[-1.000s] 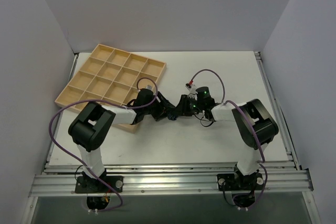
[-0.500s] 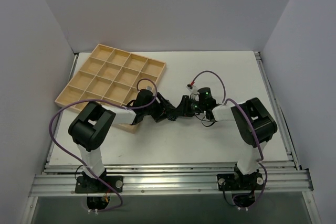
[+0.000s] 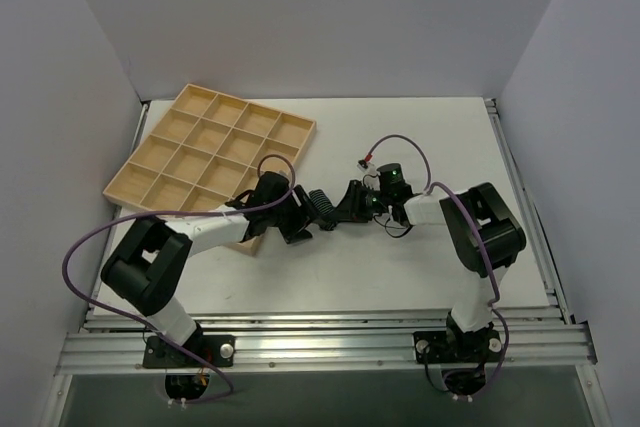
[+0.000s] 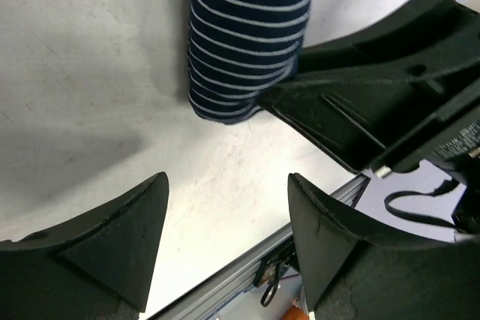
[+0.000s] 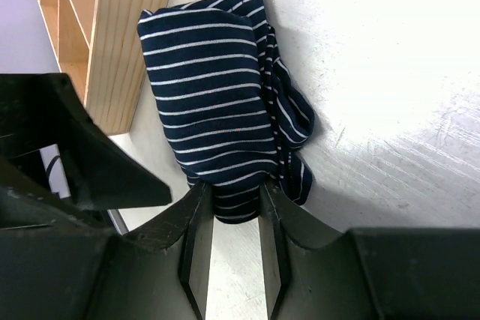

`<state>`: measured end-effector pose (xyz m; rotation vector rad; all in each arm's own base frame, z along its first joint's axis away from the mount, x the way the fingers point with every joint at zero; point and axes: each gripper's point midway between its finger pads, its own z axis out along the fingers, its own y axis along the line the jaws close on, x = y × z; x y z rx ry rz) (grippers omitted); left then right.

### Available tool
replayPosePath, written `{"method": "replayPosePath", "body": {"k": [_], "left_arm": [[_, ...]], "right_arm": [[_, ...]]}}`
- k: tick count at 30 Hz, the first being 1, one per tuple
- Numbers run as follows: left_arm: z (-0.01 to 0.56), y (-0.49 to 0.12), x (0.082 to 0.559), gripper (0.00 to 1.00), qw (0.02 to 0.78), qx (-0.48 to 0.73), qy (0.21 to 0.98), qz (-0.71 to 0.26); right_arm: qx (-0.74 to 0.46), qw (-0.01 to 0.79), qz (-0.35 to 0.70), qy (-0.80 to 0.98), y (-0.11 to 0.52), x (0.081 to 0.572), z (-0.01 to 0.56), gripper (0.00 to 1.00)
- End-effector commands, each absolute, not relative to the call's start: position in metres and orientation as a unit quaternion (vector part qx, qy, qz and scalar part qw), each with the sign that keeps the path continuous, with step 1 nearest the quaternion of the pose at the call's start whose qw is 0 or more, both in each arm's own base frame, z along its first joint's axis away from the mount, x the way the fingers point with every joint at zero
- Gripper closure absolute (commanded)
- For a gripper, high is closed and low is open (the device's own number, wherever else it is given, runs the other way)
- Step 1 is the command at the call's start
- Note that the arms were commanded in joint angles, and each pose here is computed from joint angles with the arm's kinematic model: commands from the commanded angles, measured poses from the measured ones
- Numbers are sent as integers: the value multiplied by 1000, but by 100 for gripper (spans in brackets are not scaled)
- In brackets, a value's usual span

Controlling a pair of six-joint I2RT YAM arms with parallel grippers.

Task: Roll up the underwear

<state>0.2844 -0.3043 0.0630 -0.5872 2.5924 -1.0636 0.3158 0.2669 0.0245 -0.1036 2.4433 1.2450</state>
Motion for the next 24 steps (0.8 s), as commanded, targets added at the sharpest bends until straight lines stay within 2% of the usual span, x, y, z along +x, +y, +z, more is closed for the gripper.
{"method": "replayPosePath", "body": {"k": [1, 4, 7, 11, 13, 19, 24], "left_arm": [[80, -300, 283, 29, 146, -195, 899, -363], [94, -308, 296, 34, 165, -183, 894, -373], [111, -317, 319, 47, 191, -167, 884, -392], [108, -329, 343, 77, 189, -152, 882, -404], [115, -335, 354, 84, 203, -142, 874, -418], [108, -341, 362, 94, 200, -133, 877, -417], [94, -335, 357, 96, 198, -128, 884, -403]], "right_arm": [[28, 92, 290, 952, 211, 266, -66, 98], [29, 92, 291, 952, 211, 266, -65, 98], [28, 93, 290, 952, 211, 266, -63, 98], [29, 94, 290, 952, 210, 267, -61, 98], [29, 95, 292, 951, 211, 268, -60, 98], [32, 96, 293, 951, 212, 273, -60, 98], [35, 96, 294, 950, 212, 275, -59, 98]]}}
